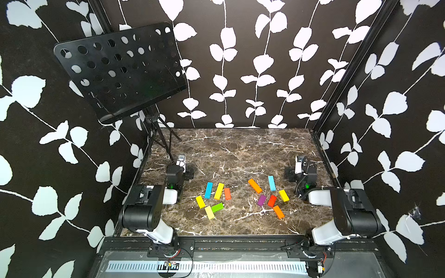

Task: Assemble the letter t with building blocks
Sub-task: Pick up the building block from the center of the board.

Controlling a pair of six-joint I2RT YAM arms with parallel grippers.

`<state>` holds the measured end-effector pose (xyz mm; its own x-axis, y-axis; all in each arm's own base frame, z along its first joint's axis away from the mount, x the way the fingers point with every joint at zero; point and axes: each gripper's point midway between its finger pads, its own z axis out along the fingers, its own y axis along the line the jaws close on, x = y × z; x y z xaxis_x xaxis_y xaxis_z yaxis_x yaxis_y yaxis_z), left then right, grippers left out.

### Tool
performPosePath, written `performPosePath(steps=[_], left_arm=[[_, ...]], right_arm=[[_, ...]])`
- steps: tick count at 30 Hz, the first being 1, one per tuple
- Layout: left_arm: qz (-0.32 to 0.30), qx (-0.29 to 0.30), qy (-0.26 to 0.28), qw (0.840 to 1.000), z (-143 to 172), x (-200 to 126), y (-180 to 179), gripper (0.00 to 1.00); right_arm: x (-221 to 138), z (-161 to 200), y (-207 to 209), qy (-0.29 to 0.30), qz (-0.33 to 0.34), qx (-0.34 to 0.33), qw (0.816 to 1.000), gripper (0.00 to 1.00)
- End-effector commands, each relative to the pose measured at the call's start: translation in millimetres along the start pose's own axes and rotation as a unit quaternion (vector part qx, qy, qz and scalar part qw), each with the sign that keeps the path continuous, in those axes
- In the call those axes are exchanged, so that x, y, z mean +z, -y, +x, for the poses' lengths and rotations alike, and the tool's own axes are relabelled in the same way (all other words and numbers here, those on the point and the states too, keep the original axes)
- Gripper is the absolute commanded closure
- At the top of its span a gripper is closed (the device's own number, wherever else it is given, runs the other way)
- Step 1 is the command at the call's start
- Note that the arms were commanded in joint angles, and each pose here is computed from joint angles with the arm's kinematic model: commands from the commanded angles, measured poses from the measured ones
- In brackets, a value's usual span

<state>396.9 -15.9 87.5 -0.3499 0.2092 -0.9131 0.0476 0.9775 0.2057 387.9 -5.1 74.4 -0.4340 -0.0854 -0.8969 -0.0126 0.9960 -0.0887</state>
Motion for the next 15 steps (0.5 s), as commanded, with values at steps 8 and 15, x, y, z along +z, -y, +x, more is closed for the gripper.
performPosePath(steps=[8, 15], left_arm=[[0.001, -0.006, 0.014, 1.000, -9.7, -0.6, -2.0, 0.01], [0.001, -0.006, 0.013, 1.000, -9.1, -0.6, -1.7, 0.01]], right_arm=[[1.4, -19.6, 2.4, 0.032, 0.006, -0.005, 0.999, 0.01], [1.6, -19.7, 2.4, 0.032, 0.006, -0.004, 0.999, 0.01]])
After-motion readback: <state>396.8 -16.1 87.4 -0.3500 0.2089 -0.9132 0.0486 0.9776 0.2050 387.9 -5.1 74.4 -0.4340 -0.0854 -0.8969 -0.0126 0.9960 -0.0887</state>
